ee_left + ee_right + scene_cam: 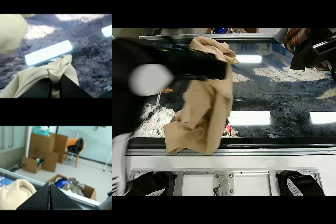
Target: Fold the clothes and pants, and hang the long-sleeved shirts on hangers.
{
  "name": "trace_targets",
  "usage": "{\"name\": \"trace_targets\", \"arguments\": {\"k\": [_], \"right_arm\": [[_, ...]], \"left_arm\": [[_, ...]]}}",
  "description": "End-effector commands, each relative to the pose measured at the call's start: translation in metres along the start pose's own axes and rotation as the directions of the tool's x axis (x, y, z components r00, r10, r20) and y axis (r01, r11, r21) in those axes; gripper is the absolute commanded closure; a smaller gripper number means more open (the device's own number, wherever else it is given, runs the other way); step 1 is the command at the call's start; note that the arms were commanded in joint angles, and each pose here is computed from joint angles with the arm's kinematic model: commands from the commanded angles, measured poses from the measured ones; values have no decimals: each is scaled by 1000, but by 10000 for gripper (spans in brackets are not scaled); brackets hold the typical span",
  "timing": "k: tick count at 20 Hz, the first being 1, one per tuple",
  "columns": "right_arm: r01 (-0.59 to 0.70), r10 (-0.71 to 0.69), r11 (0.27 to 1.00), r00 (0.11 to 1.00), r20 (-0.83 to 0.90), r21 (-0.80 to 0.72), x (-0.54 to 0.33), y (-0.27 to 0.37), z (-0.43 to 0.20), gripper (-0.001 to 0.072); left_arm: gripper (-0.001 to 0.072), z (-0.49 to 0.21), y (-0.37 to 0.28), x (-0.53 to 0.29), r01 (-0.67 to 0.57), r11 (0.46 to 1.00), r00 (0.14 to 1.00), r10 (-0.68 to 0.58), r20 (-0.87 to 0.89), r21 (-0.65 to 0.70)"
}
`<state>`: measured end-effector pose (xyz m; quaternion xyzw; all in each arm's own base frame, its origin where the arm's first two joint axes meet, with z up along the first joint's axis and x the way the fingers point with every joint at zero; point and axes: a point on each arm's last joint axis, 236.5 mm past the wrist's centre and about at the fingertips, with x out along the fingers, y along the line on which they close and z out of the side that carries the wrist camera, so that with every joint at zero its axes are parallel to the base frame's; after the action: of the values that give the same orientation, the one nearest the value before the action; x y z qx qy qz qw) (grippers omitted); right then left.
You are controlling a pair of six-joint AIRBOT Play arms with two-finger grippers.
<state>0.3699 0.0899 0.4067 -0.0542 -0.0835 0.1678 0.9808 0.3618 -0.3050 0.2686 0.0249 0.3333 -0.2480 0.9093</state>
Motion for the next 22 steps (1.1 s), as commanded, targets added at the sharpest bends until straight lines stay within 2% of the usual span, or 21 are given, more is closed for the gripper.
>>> {"name": "trace_targets", "arguments": {"k": [1, 2, 3, 5, 8, 12, 14, 16, 22], "right_arm": [[30, -29, 1000, 994, -104, 3, -7, -24, -26, 686], [31, -31, 1000, 991, -133, 1, -10, -28, -33, 685], [29, -29, 1000, 986, -163, -5, -12, -30, -41, 686], [22, -26, 1000, 973, -227, -22, -18, -35, -56, 685], [-21, 4, 999, 946, -325, -47, -26, -30, -79, 686], [-87, 66, 996, 912, -406, -33, -33, -15, -99, 686], [-90, 77, 996, 905, -418, -9, -35, -13, -102, 686], [-75, 71, 997, 903, -424, 9, -35, -14, -103, 686], [-79, 88, 996, 863, -497, 40, -42, -11, -122, 686]], "left_arm": [[450, -60, -84, 122, 169, 983, 968, -152, -199, 68], [166, -71, -97, 141, 201, 976, 955, -175, -240, 85], [119, -74, -100, 149, 202, 976, 950, -175, -257, 82], [119, -59, -80, 150, 174, 983, 959, -155, -238, 61], [119, -61, -5, 141, 64, 998, 963, -68, -260, -24], [120, -158, 101, 145, -141, 985, 853, 68, -518, -103], [121, -195, 135, 153, -227, 973, 797, 163, -582, -37], [121, -215, 152, 162, -272, 962, 760, 233, -606, 29], [121, -256, 128, 168, -239, 965, 662, 245, -708, 111]]}}
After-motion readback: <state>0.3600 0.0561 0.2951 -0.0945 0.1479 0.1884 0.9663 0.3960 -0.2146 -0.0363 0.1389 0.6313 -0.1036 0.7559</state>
